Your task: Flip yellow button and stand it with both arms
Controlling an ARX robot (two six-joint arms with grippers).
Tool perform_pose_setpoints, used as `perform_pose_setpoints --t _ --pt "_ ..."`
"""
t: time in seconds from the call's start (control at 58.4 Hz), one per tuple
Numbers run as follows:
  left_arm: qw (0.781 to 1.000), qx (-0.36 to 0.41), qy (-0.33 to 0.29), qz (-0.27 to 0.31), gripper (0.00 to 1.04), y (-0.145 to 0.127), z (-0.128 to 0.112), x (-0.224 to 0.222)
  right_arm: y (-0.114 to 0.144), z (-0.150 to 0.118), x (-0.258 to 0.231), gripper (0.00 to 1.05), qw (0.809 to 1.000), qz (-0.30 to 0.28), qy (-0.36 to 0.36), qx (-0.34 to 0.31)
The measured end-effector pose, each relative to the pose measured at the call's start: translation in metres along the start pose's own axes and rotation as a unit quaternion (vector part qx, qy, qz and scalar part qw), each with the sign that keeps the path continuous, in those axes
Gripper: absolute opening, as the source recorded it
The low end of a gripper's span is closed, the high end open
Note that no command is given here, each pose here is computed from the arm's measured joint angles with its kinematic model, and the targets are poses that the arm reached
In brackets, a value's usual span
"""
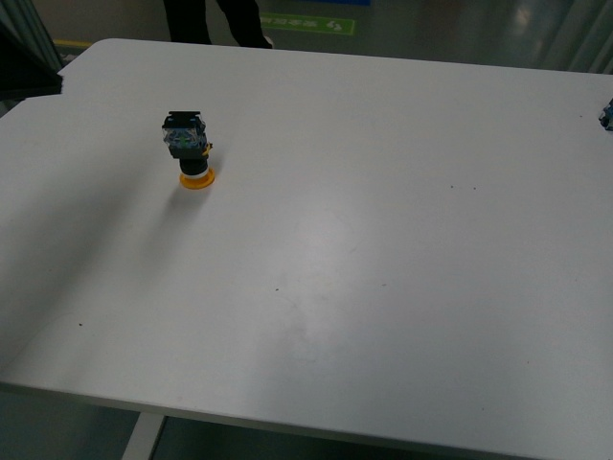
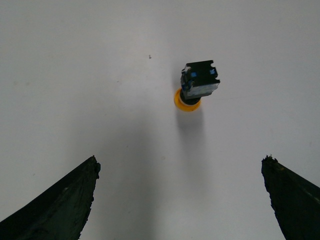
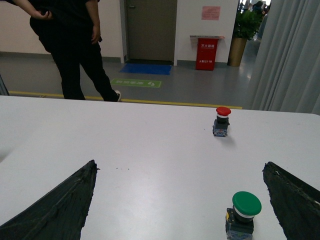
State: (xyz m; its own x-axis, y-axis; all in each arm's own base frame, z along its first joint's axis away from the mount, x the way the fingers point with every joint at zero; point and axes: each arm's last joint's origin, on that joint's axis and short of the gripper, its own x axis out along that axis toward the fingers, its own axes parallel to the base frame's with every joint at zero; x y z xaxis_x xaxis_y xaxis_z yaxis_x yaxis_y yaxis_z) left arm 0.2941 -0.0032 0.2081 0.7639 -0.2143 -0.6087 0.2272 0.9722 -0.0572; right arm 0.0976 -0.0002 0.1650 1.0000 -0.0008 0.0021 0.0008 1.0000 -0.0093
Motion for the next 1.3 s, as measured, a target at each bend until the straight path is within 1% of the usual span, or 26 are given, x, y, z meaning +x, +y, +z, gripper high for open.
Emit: perform_pose_setpoints --t 0.137,0.257,0.394,0.702,0.941,1.301 --pt "1.000 0.013 0.005 -0.011 0.98 -0.008 0.007 0.025 0.000 0.000 0.000 0.97 1.000 0.000 0.000 0.000" --pt "1.000 0.017 0.025 0.004 0.98 -0.014 0.006 0.050 0.000 0.000 0.000 0.97 1.000 0.000 0.000 0.000" --pt "0.999 0.004 0.040 0.004 0.98 -0.016 0.007 0.068 0.000 0.000 0.000 0.97 1.000 0.000 0.000 0.000" --pt "0.999 -0.025 0.035 -0.001 0.98 -0.021 0.023 0.098 0.000 0.000 0.000 0.97 1.000 0.000 0.000 0.000" --pt "0.998 -0.029 0.057 0.002 0.98 -0.028 0.032 0.118 0.000 0.000 0.000 0.97 1.000 0.000 0.000 0.000" --pt "0.996 -0.043 0.080 0.005 0.98 -0.029 0.033 0.135 0.000 0.000 0.000 0.97 1.000 0.000 0.000 0.000"
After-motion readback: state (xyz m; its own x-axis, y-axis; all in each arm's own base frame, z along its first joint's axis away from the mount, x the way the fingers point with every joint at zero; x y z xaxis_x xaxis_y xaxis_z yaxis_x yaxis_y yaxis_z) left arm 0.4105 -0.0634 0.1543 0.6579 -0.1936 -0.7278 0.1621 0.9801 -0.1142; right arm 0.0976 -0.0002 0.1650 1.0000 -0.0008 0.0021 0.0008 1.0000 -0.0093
